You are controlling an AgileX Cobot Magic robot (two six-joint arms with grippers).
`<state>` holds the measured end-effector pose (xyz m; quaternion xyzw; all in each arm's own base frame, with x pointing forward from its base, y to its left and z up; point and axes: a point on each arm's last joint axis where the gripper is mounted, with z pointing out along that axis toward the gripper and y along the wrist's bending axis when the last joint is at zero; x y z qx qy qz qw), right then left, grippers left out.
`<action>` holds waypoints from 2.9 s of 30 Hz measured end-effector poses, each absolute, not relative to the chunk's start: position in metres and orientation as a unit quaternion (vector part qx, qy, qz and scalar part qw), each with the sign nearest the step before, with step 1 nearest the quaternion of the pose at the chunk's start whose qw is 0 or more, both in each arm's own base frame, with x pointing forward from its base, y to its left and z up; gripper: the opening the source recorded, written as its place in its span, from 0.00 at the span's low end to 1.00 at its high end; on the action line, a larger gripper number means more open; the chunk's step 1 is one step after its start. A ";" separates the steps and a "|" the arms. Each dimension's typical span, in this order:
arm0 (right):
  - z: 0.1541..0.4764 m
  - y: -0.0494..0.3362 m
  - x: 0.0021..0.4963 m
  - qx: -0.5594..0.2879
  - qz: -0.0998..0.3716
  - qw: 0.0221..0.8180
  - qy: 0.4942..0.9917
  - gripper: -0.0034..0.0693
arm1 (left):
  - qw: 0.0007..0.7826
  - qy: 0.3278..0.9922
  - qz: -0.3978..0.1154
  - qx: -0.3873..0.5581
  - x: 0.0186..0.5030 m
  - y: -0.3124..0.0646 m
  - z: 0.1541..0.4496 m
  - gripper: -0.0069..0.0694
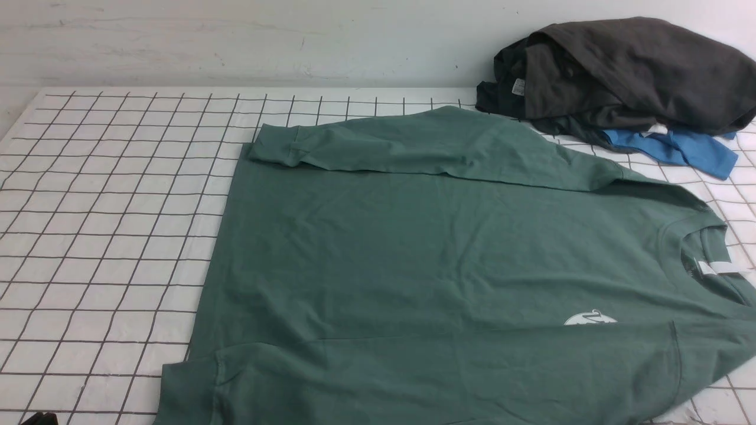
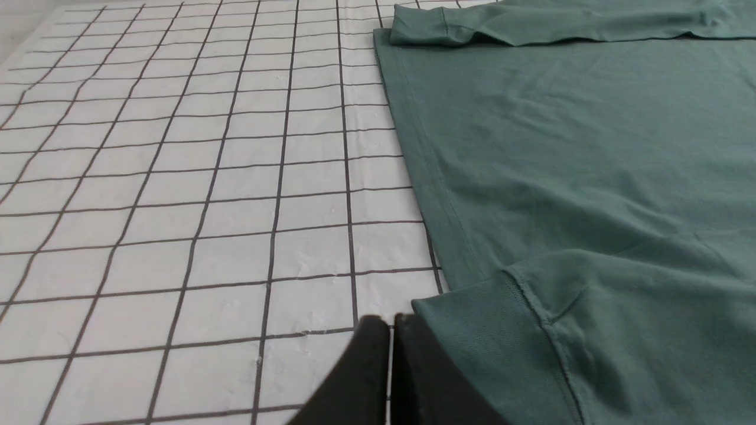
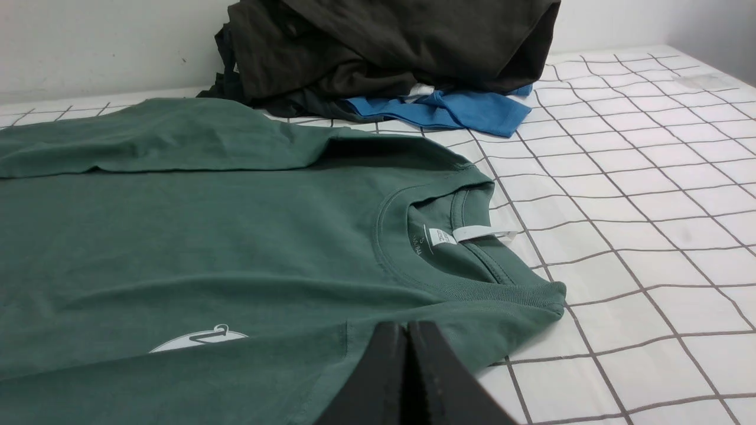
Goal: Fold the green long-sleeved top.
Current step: Use the left arm to clamp the cuff closest to it
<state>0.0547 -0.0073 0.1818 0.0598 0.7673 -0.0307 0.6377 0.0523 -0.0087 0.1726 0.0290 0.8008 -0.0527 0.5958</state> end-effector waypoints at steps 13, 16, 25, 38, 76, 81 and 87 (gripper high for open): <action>0.182 -0.007 0.055 0.060 -0.031 0.638 0.767 0.03 | 0.596 0.801 -0.053 0.029 0.052 -0.009 0.173 0.08; 0.182 -0.007 0.055 0.060 -0.031 0.638 0.767 0.03 | 0.596 0.801 -0.053 0.029 0.052 -0.009 0.173 0.08; 0.182 -0.007 0.055 0.060 -0.031 0.638 0.767 0.03 | 0.599 0.798 -0.053 0.028 0.052 -0.009 0.173 0.08; 0.182 -0.007 0.055 0.059 -0.032 0.638 0.767 0.03 | 0.637 0.769 -0.050 0.022 0.055 -0.007 0.182 0.08; 0.286 -0.009 0.161 0.013 -0.035 0.359 0.932 0.03 | 0.235 0.964 -0.102 0.068 0.208 -0.032 0.266 0.13; 0.268 0.020 0.179 -0.112 0.017 0.281 0.953 0.03 | 0.154 0.980 -0.107 0.071 0.227 -0.034 0.231 0.30; 0.260 0.045 0.198 -0.179 0.045 0.311 0.932 0.03 | 0.109 0.990 -0.081 0.047 0.246 -0.030 0.197 0.52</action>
